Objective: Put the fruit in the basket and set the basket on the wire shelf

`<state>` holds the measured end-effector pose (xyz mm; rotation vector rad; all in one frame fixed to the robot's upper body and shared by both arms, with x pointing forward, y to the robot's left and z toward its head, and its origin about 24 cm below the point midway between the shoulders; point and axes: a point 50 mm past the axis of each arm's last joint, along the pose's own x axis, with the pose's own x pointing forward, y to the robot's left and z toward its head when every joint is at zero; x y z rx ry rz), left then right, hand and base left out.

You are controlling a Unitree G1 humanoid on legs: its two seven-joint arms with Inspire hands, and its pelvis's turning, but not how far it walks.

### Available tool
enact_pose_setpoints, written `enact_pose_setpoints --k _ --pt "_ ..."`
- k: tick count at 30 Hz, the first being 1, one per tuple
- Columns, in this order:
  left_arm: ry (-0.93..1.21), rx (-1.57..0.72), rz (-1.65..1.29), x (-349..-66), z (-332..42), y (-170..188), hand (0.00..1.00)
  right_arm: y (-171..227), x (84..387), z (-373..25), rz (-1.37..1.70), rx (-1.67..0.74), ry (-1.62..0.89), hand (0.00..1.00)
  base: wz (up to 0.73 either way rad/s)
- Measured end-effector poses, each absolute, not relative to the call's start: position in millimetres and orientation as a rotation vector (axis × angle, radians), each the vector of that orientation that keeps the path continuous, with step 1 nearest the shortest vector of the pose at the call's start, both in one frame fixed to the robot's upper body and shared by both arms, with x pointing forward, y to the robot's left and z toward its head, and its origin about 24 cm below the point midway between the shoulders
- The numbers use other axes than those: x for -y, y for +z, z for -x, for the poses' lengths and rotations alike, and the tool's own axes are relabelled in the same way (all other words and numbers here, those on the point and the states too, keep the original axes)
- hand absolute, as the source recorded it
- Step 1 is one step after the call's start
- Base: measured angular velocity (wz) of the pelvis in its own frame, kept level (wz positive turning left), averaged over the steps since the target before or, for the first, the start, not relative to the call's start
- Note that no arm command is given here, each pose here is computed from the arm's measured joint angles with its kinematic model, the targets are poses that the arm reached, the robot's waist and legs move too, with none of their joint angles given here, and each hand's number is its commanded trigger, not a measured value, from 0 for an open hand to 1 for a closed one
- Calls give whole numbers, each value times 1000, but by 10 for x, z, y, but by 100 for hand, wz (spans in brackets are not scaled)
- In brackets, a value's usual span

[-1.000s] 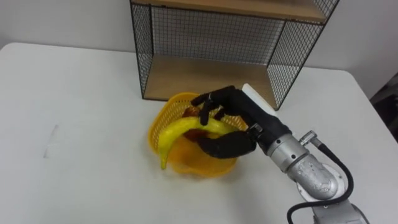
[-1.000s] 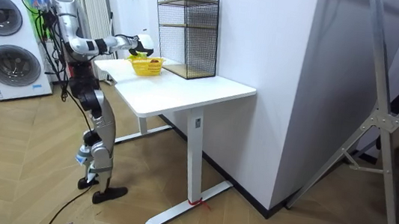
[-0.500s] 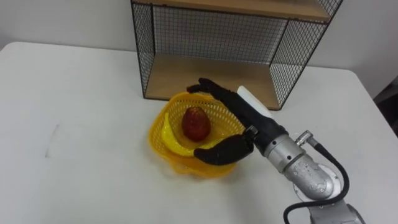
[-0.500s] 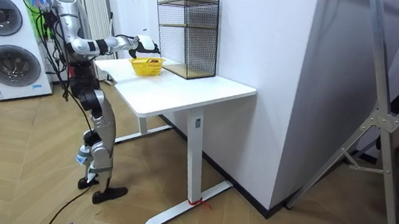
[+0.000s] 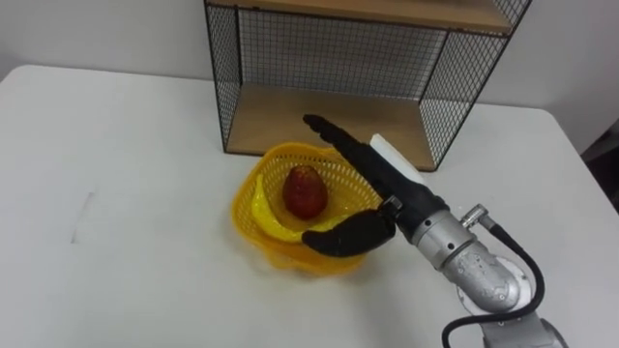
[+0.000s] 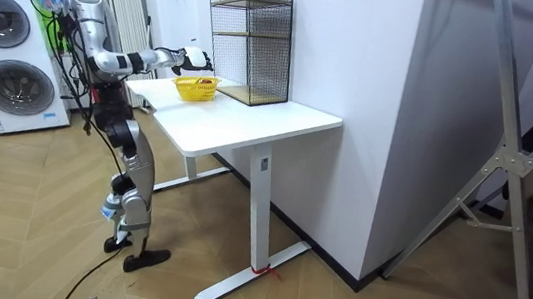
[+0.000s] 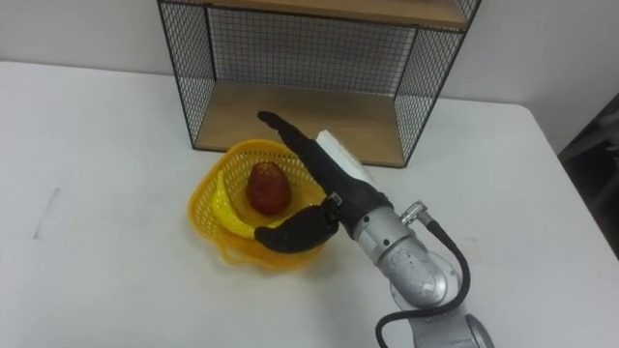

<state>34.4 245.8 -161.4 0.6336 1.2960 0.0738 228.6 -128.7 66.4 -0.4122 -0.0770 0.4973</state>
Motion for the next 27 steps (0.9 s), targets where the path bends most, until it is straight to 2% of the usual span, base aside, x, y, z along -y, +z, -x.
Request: enact_pose_setpoints --k 3,6,11,13,15,17,20,23,27 --pt "188 -1318 -545 -2500 -240 -1615 0 686 1360 -2302 343 82 446 0 5" --pt "417 -1342 -403 -2618 -121 -1594 0 729 1475 -2323 266 93 370 0 0" --pt "887 -1345 -170 -2827 189 -1509 0 818 1773 -2359 216 122 158 0 1" --pt "1161 -1293 -86 -2970 274 -1424 0 859 1936 -2322 196 136 34 0 0" --pt "1332 -1273 -66 -3050 350 -1366 0 899 1981 -2297 188 153 -19 0 0" --pt "1548 -1182 -48 -3202 357 -1238 0 879 2076 -2234 193 142 -93 0 0" --pt "1746 -1041 -71 -3375 320 -1053 0 841 2210 -2138 203 120 -196 0 6" --pt "1878 -921 -97 -3496 227 -885 0 819 2285 -2093 216 105 -262 0 0" --pt "2009 -602 -144 -3717 -133 -443 0 806 2356 -2058 244 94 -336 0 3"
